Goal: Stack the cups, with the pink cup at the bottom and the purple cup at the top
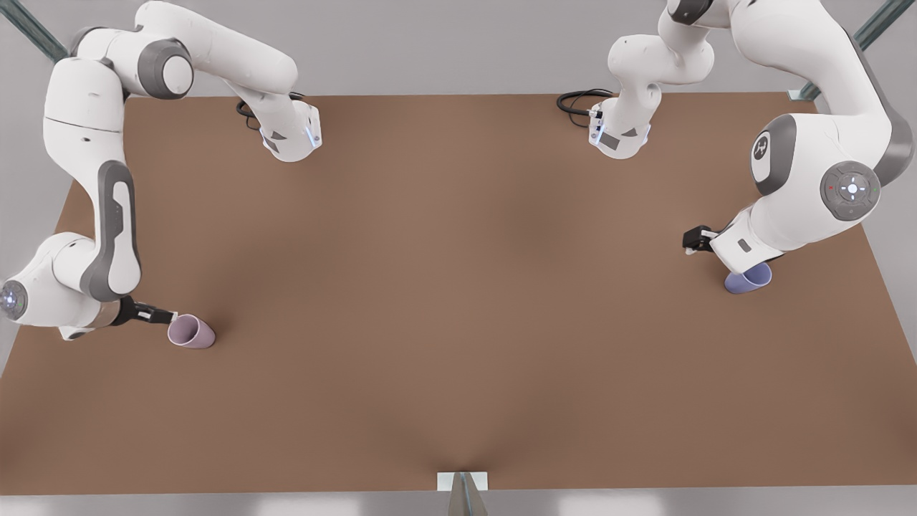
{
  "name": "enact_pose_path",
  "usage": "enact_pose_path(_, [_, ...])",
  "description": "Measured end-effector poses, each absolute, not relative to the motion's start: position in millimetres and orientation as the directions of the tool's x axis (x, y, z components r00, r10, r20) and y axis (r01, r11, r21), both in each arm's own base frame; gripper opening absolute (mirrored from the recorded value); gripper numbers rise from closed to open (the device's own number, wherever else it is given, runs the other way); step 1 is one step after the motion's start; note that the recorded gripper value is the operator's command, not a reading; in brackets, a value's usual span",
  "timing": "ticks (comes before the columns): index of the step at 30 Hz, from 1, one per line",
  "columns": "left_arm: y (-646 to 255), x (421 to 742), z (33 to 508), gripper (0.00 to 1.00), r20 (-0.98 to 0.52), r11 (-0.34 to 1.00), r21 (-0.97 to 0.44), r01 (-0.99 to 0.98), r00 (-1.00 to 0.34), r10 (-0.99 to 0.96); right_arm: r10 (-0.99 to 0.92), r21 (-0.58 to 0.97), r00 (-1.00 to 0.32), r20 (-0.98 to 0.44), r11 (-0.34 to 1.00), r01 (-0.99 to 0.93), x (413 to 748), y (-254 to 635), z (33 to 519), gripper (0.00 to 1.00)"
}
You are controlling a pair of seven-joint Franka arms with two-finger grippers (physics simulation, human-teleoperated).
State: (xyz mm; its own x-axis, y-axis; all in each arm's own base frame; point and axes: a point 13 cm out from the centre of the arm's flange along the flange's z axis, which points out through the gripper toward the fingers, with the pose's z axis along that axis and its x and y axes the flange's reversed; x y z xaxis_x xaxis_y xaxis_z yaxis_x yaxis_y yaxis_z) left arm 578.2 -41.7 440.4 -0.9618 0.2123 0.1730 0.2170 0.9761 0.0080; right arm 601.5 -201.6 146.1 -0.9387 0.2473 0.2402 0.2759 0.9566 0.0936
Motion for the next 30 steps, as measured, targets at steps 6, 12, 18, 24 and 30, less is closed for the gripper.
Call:
enact_pose_path(6, [-41,577,441,1.00,0.176,0.975,0.007,0.221,-0.960,0.216,0.163,0.109,-0.965,0.206,0.976,0.188,609,-201,115,1.00])
enact_pose_path(12, [-37,573,445,1.00,0.184,0.976,0.007,0.218,-0.960,0.213,0.090,0.109,-0.981,0.170,0.988,0.109,618,-202,107,0.26])
enact_pose_path(18, [-38,566,448,1.00,0.202,0.975,0.003,0.221,-0.955,0.216,0.026,0.113,-0.988,0.152,0.993,0.044,624,-198,107,0.21])
enact_pose_path(24, [-38,564,447,1.00,0.211,0.975,0.001,0.223,-0.953,0.217,-0.072,0.104,-0.993,0.098,0.993,-0.062,659,-159,142,0.21])
enact_pose_path(30, [-38,564,446,1.00,0.216,0.975,-0.001,0.224,-0.952,0.218,-0.283,0.111,-0.958,0.053,0.955,-0.276,695,-4,195,0.21])
